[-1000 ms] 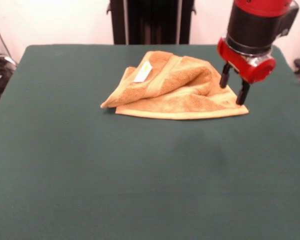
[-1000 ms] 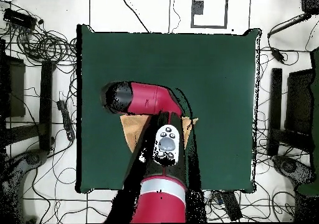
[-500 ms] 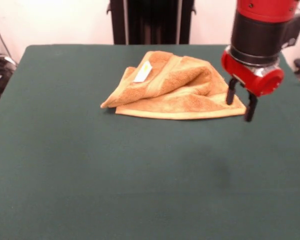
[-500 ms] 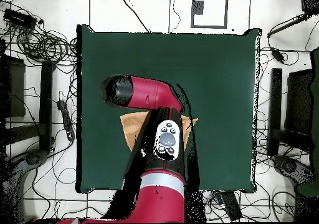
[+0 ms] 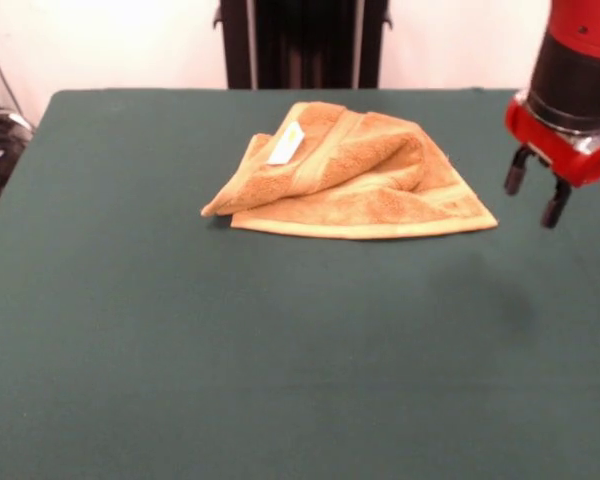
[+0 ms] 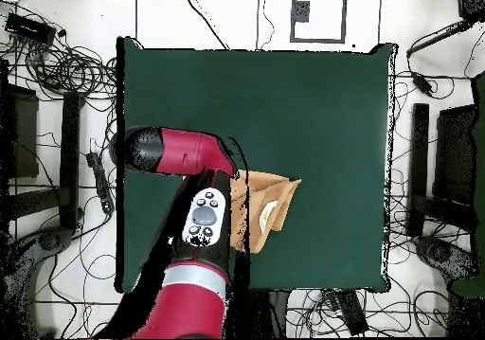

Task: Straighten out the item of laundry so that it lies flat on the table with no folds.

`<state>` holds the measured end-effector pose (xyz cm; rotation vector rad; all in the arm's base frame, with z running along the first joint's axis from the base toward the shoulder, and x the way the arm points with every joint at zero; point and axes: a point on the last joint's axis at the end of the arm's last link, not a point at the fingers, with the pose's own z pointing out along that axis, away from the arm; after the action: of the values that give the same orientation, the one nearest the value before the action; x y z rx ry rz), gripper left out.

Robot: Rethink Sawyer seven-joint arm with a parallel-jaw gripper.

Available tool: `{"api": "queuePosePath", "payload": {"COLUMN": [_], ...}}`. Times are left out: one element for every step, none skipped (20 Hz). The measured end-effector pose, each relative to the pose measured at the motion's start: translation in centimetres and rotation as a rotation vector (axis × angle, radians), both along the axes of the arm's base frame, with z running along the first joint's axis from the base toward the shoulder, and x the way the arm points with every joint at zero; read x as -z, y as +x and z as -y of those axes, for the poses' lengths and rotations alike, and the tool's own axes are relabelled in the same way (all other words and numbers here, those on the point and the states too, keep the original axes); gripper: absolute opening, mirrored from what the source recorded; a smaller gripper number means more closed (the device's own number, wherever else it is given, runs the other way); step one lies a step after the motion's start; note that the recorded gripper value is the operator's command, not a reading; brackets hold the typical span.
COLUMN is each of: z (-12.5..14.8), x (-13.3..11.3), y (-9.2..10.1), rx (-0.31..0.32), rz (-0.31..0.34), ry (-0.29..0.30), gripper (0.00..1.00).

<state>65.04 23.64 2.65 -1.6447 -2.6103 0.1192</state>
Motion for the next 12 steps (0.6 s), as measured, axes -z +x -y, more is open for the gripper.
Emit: {"api": "queuePosePath", "payload": {"z": [-0.2, 0.1, 0.4, 0.8, 1.4, 2.1, 3.4, 4.0, 5.0, 6.4, 7.4, 8.0], "x": [0.3, 0.7, 0.9, 1.1, 1.4, 1.6, 1.9, 2.0, 2.1, 2.1, 2.1, 2.0], "y": [-0.4, -0.7, -0.8, -0.9, -1.1, -1.1, -1.2, -1.2, -1.2, -1.2, -1.2, -1.1], "rx": [0.005, 0.013, 0.018, 0.023, 0.033, 0.04, 0.055, 0.061, 0.072, 0.088, 0.1, 0.107], "rz": [-0.007, -0.017, -0.022, -0.028, -0.036, -0.042, -0.055, -0.061, -0.071, -0.086, -0.098, -0.104], "ry": [-0.01, -0.024, -0.033, -0.042, -0.055, -0.066, -0.089, -0.1, -0.117, -0.14, -0.157, -0.165], "gripper": [1.0, 1.0, 1.0, 1.0, 1.0, 1.0, 1.0, 1.0, 1.0, 1.0, 1.0, 1.0]}}
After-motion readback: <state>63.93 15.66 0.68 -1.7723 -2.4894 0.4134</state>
